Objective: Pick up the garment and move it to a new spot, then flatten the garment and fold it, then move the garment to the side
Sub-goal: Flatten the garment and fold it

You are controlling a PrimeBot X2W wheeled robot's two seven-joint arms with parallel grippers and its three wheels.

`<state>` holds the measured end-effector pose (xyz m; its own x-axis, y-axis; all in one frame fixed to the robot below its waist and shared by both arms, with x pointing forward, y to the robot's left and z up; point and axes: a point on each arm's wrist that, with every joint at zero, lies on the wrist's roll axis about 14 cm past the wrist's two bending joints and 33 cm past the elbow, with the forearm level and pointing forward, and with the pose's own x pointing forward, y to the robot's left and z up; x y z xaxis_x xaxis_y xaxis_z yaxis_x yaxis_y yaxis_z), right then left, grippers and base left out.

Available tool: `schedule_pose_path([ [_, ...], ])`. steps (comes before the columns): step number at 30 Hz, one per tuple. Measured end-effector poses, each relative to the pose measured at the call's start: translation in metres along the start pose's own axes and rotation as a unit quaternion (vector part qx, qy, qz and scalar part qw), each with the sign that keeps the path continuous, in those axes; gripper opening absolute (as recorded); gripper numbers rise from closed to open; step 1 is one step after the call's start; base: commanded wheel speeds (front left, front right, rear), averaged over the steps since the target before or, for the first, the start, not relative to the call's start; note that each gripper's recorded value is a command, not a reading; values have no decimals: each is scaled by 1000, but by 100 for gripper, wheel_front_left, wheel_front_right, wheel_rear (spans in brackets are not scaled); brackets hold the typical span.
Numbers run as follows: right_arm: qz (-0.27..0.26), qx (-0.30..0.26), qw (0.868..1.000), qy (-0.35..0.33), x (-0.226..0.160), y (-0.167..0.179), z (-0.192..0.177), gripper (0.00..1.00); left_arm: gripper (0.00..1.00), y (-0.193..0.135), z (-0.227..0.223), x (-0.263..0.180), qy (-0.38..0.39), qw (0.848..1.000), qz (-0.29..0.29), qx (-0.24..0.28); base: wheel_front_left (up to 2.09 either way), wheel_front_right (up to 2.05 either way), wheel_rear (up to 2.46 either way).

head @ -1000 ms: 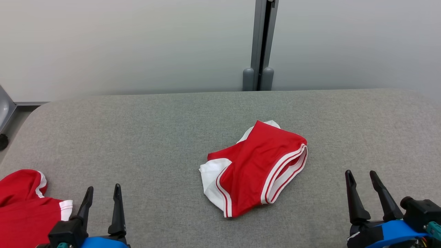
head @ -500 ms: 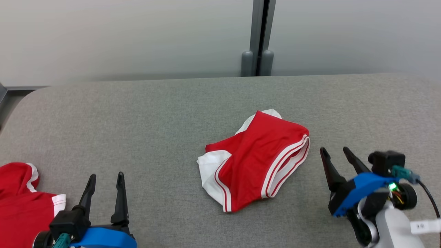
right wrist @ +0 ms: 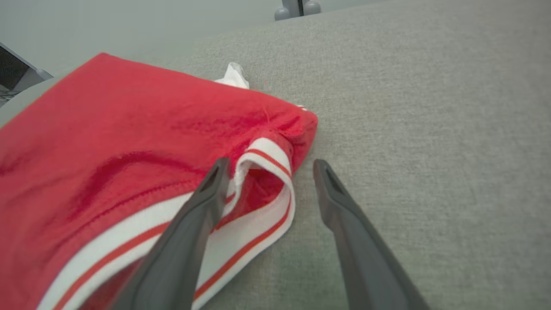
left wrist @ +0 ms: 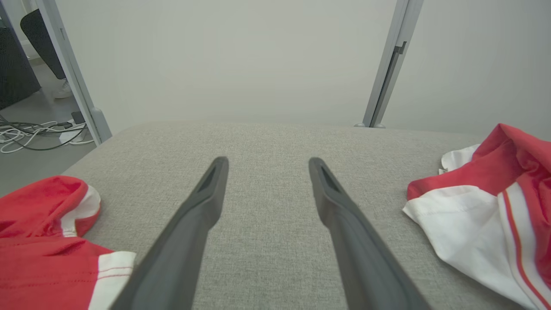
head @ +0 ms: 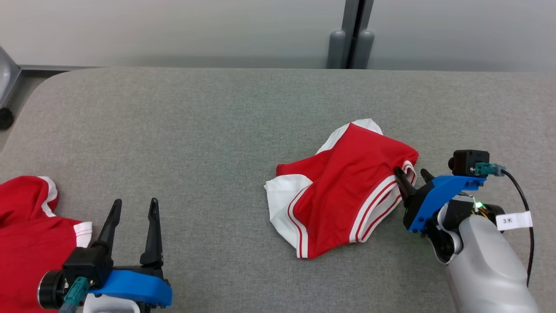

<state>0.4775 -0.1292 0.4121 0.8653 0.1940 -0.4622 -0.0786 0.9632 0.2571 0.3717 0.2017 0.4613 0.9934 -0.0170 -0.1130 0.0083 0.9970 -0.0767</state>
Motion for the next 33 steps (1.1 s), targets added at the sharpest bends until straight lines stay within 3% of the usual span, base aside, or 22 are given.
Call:
schedule_pose_path([
  [7,12,17,999,37,18,13,-12,100,100,4,-1,1,3,1000,6,-6,0,0,0],
  [8,12,16,999,45,19,14,-16,88,100,4,-1,1,4,1000,6,-6,0,0,0],
  [10,12,16,998,60,20,15,-23,0,100,4,-1,1,3,1000,5,-7,0,0,0],
  [19,27,10,1000,0,22,26,6,0,100,4,2,1,-1,1000,8,-12,0,0,0],
  [24,53,-5,996,-72,15,45,50,0,100,6,7,-3,-11,1000,12,-10,0,0,0],
  [28,97,-25,984,-147,6,78,104,0,100,7,11,-8,-18,1000,14,-9,0,0,0],
  [33,182,-53,958,-215,-14,142,164,0,100,9,12,-12,-20,1000,19,-11,0,0,0],
])
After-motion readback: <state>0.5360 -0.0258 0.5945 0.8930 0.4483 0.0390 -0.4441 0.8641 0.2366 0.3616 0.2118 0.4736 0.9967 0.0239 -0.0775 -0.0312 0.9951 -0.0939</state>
